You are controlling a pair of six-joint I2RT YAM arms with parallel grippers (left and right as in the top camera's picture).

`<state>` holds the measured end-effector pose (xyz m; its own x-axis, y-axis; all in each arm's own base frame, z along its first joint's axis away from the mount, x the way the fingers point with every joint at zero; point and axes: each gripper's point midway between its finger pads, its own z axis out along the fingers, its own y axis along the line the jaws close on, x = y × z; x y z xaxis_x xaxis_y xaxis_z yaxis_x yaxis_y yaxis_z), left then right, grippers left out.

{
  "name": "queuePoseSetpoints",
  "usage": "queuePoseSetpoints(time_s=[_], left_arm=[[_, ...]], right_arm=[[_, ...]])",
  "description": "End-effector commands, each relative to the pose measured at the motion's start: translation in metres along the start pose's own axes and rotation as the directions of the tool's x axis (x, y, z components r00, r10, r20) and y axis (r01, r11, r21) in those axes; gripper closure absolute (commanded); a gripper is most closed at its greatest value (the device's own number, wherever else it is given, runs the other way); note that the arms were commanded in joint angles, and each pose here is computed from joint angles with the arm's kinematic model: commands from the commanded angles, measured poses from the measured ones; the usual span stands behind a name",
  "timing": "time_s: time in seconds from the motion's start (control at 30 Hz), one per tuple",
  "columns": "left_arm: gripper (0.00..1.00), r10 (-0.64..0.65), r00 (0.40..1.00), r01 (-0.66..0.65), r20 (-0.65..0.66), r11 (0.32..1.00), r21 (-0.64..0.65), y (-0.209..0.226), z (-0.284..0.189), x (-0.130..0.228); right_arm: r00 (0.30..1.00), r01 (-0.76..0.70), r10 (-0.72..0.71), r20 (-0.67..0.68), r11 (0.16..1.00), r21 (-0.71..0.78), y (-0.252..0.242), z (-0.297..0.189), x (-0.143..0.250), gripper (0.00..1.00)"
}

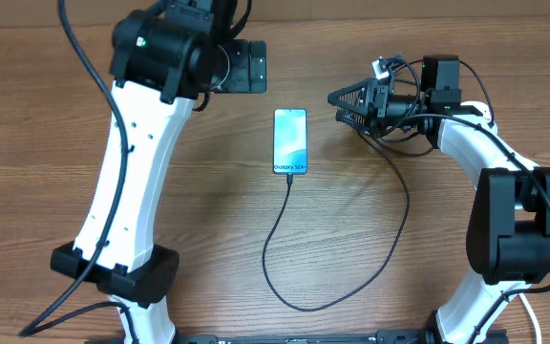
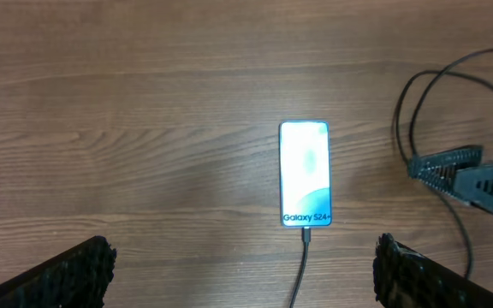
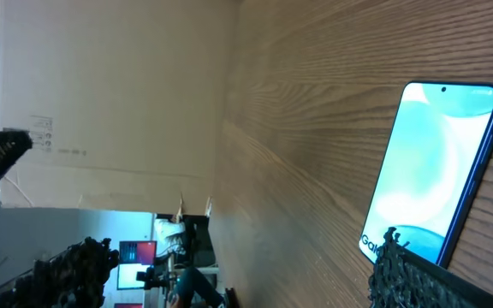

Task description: Plug charger to phone and switch on socket

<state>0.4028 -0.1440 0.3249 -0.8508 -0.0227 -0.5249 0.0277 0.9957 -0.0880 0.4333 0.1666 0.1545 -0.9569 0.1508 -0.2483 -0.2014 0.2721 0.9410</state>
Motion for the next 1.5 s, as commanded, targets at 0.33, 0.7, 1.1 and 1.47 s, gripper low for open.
queuePoseSetpoints(time_s=[0.33,0.7,1.1,1.47], left_arm=[[0.0,0.022,1.0,-0.022,0.011,1.0,-0.02,0.005,-0.002,-0.002],[0.0,0.022,1.0,-0.022,0.011,1.0,-0.02,0.005,-0.002,-0.002],[0.01,0.022,1.0,-0.022,0.011,1.0,-0.02,0.005,-0.002,-0.002],[0.0,0.022,1.0,-0.022,0.011,1.0,-0.02,0.005,-0.002,-0.002]], right_arm=[[0.997,0.002,-0.014,0.081,0.989,0.15,0.017,-0.014,-0.012,0.0],[0.981,-0.161,0.0,0.195,0.564,0.81,-0.012,-0.116,-0.025,0.0],[0.882,-0.351,-0.03,0.47,0.624,0.698,-0.004,-0.271,-0.062,0.0],[0.902,-0.05,-0.253,0.349,0.742,0.669,-0.012,-0.351,-0.03,0.0]])
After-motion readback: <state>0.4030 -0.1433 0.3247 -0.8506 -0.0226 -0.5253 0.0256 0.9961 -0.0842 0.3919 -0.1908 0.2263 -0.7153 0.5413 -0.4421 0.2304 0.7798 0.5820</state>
